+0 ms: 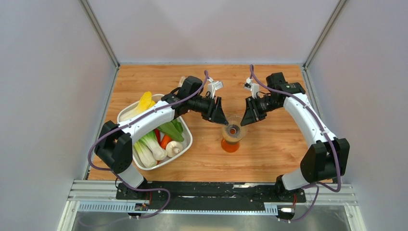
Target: Place the coffee filter in the dripper
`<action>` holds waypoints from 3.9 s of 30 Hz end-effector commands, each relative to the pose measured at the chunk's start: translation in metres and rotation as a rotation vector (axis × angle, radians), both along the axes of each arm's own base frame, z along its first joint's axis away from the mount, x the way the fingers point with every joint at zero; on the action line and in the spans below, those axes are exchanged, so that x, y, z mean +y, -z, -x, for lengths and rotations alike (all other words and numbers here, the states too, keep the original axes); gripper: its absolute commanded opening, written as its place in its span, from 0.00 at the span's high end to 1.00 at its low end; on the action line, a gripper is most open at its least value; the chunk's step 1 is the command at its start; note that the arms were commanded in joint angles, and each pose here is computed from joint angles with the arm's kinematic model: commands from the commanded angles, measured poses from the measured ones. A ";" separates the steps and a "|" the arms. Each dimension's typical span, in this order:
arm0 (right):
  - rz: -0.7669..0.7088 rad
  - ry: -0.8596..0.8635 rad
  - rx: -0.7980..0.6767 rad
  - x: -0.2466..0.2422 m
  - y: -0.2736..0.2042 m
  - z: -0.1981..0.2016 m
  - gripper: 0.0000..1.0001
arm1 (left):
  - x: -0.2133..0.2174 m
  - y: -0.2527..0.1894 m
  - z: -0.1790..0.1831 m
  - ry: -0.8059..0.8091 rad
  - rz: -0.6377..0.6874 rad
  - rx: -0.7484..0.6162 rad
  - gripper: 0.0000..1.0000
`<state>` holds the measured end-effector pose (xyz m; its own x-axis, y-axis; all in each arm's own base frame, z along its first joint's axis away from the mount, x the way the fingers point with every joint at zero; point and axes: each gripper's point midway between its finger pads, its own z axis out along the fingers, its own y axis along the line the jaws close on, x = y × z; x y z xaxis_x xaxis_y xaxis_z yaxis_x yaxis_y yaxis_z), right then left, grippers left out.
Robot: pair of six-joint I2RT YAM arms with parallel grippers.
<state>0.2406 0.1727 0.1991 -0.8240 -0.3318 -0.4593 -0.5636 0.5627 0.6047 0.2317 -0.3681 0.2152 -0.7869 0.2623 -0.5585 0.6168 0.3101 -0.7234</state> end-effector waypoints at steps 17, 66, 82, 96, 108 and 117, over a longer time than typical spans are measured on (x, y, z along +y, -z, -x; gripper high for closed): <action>0.125 0.049 -0.157 0.006 -0.001 -0.022 1.00 | 0.007 -0.007 0.002 -0.021 -0.003 -0.072 0.49; 0.096 0.036 -0.106 0.020 -0.016 -0.016 0.96 | 0.014 -0.012 -0.011 -0.101 -0.032 -0.082 0.61; 0.153 0.057 -0.065 0.017 -0.006 -0.027 1.00 | 0.018 0.005 -0.014 -0.113 -0.119 -0.032 0.96; 0.175 0.061 -0.054 0.019 0.006 -0.035 1.00 | 0.023 0.026 -0.019 -0.121 -0.183 -0.048 1.00; 0.232 0.061 -0.108 0.020 0.017 -0.041 1.00 | 0.035 0.041 -0.023 -0.103 -0.214 -0.171 1.00; 0.283 0.056 -0.155 0.014 0.030 -0.039 1.00 | 0.042 0.047 -0.024 -0.105 -0.223 -0.243 1.00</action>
